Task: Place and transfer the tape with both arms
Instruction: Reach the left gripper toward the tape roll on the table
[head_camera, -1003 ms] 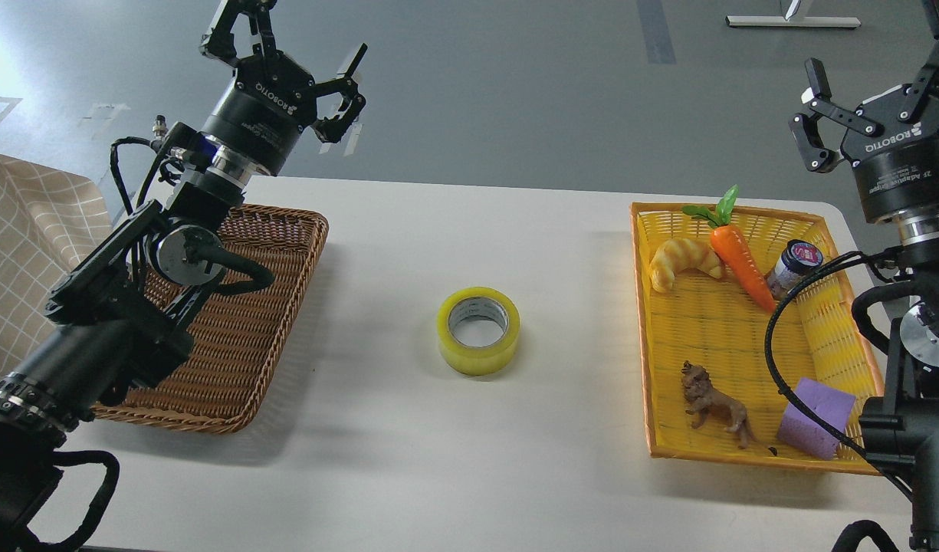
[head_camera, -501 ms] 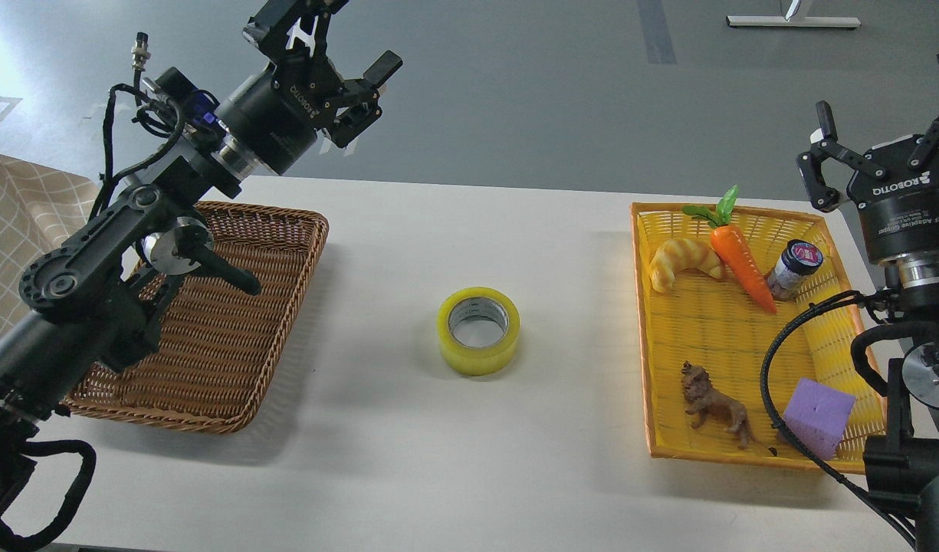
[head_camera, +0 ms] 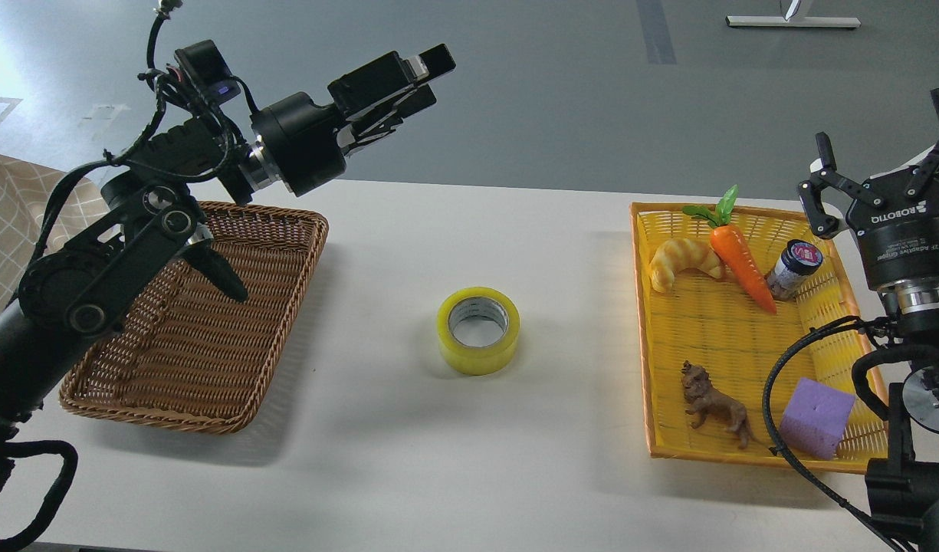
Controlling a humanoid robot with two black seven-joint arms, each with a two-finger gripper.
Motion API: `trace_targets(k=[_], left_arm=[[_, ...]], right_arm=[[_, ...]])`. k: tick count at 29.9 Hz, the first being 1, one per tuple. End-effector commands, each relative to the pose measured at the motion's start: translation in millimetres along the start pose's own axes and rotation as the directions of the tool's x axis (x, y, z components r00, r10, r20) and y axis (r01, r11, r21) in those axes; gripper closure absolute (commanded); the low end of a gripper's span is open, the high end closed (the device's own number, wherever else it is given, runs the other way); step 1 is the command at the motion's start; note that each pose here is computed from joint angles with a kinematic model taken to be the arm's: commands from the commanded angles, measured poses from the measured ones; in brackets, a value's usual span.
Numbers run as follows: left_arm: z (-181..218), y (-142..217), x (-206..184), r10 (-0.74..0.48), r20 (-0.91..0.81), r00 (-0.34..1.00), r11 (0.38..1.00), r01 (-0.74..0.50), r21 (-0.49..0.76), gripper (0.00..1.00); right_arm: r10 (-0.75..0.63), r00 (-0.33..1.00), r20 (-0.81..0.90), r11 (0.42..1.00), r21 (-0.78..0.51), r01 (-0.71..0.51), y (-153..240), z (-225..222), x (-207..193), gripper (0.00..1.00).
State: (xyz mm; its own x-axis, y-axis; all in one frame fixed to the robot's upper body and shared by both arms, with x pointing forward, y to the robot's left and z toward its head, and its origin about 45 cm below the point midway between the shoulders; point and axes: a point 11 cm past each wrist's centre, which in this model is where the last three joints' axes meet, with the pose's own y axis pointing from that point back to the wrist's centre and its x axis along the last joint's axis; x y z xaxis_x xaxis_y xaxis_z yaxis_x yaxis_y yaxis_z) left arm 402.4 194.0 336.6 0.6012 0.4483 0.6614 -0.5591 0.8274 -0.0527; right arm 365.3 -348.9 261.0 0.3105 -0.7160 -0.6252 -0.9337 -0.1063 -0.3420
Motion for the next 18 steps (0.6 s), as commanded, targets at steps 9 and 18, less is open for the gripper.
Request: trace_targets(k=[9, 18], left_arm=[[-22.4, -13.5, -40.1, -0.319, 0.386, 0.866, 0.941, 0.241, 0.236, 0.02], [-51.1, -8.6, -67.4, -0.502, 0.537, 0.678, 0.854, 0.292, 0.430, 0.02]], right_arm=[[0.017, 1.000, 0.000, 1.000, -0.011, -0.017, 7.4, 3.0, 4.7, 0.02], [0.027, 1.000, -0.001, 1.000, -0.010, -0.027, 10.9, 3.0, 7.6, 0.02]])
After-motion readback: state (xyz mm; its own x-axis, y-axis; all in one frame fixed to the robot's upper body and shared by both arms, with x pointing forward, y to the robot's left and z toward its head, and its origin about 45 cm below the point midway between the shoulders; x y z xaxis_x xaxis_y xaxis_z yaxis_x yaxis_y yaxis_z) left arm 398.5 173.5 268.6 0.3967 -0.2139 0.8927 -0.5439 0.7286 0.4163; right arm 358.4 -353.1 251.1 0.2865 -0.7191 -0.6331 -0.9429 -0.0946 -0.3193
